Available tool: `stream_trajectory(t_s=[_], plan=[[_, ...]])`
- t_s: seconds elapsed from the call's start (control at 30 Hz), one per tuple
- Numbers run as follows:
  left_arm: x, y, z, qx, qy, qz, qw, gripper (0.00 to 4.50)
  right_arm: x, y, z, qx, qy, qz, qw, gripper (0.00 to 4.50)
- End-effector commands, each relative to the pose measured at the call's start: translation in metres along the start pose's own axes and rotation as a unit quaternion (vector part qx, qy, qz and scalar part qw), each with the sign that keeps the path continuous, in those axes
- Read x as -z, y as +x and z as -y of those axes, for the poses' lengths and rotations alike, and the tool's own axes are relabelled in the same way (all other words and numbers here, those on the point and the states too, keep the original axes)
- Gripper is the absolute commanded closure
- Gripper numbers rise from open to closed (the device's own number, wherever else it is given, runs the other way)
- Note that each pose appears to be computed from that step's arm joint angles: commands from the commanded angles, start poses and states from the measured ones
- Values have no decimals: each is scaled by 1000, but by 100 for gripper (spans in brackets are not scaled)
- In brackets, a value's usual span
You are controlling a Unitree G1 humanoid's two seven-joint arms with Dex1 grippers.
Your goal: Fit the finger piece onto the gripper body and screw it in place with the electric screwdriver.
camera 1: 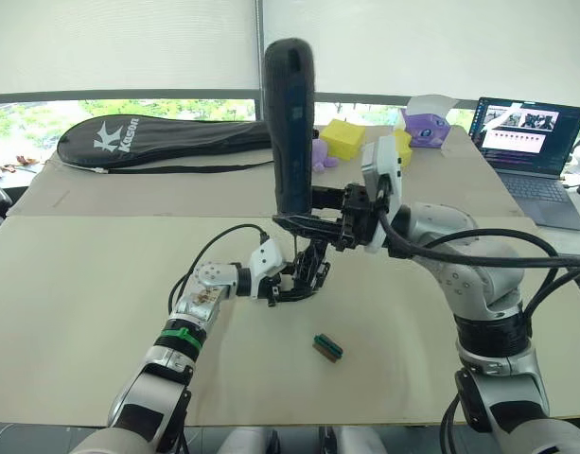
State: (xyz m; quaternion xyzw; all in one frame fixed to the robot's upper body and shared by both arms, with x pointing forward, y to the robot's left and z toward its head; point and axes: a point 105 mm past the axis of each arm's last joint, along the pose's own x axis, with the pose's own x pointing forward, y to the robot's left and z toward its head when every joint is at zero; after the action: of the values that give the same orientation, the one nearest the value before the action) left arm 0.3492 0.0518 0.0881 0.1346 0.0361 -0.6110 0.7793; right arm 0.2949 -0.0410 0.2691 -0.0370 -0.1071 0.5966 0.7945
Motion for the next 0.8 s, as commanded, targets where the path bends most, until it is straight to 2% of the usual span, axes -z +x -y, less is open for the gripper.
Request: stream_trajectory(t_s=[0.03,0.4,0.8], plan=[[-6,0,2,8,16,6,1000,220,-19,-3,-8,-7,-24,31,999,258],[-8,1,0,9,18,5,1000,220,-9,1,-11,-14,-40,13,999,258],[-8,0,-1,6,18,5,1000,220,-11,5,-11,-18,-40,18,999,258]])
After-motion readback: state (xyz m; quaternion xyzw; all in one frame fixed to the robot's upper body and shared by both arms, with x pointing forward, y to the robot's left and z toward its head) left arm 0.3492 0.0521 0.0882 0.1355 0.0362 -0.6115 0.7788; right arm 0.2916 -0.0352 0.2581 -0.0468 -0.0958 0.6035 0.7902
